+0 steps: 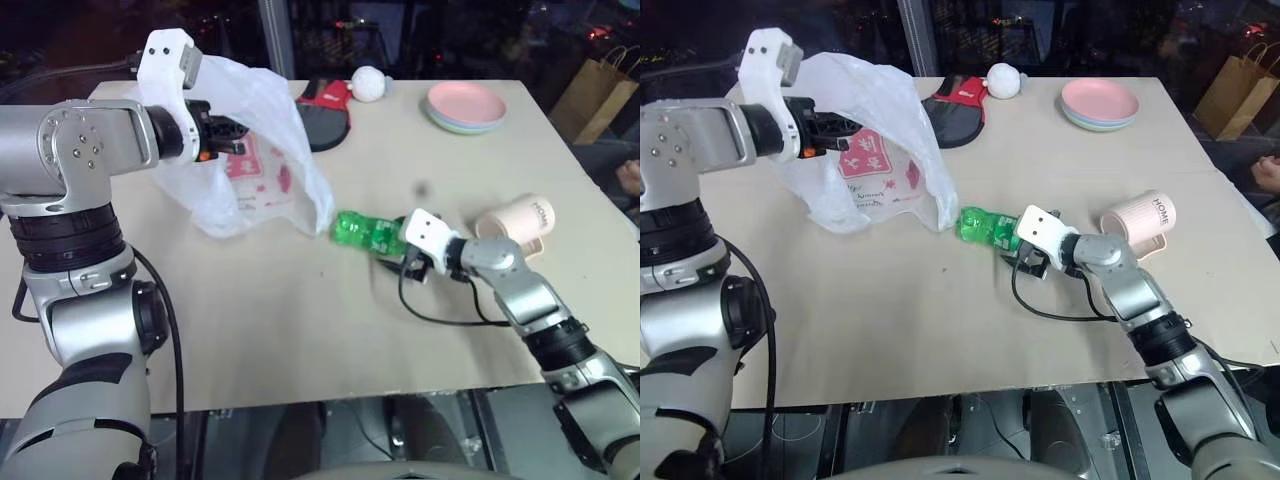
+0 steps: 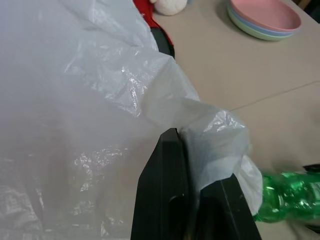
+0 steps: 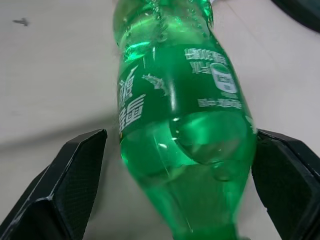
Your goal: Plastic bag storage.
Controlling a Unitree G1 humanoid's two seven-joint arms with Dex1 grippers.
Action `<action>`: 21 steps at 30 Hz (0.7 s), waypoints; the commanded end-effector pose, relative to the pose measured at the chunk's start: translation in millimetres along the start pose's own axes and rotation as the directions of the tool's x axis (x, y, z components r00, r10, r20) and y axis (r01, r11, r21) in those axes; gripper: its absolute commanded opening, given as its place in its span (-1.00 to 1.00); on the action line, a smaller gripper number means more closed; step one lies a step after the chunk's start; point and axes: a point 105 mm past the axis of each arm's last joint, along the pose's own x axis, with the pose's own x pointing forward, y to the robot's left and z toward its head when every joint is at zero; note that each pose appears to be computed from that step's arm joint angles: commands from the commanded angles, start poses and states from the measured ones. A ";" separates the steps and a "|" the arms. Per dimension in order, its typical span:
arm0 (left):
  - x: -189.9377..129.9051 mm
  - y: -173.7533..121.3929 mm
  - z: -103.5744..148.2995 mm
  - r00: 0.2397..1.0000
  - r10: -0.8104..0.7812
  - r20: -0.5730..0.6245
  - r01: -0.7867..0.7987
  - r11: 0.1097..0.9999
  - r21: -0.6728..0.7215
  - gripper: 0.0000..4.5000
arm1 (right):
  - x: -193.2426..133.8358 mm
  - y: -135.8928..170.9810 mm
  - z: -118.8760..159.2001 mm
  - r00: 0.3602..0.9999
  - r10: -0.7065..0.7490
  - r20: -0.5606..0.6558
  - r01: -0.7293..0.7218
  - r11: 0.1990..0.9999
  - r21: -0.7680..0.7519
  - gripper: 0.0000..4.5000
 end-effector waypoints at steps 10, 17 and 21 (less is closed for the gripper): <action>4.8 -5.2 -10.8 1.000 -0.004 0.024 0.005 0.999 -0.042 -1.00 | -12.0 5.7 26.9 0.993 0.012 0.114 -0.016 0.999 0.033 0.32; 10.9 -28.9 13.2 0.990 -0.123 0.065 0.129 0.986 -0.101 -1.00 | -62.3 36.6 38.2 0.988 0.031 0.151 -0.047 0.994 0.101 0.32; 18.6 -40.7 26.3 0.980 -0.188 0.062 0.195 0.968 -0.157 -1.00 | -82.3 46.7 43.4 0.987 -0.002 0.159 -0.024 0.986 0.164 0.32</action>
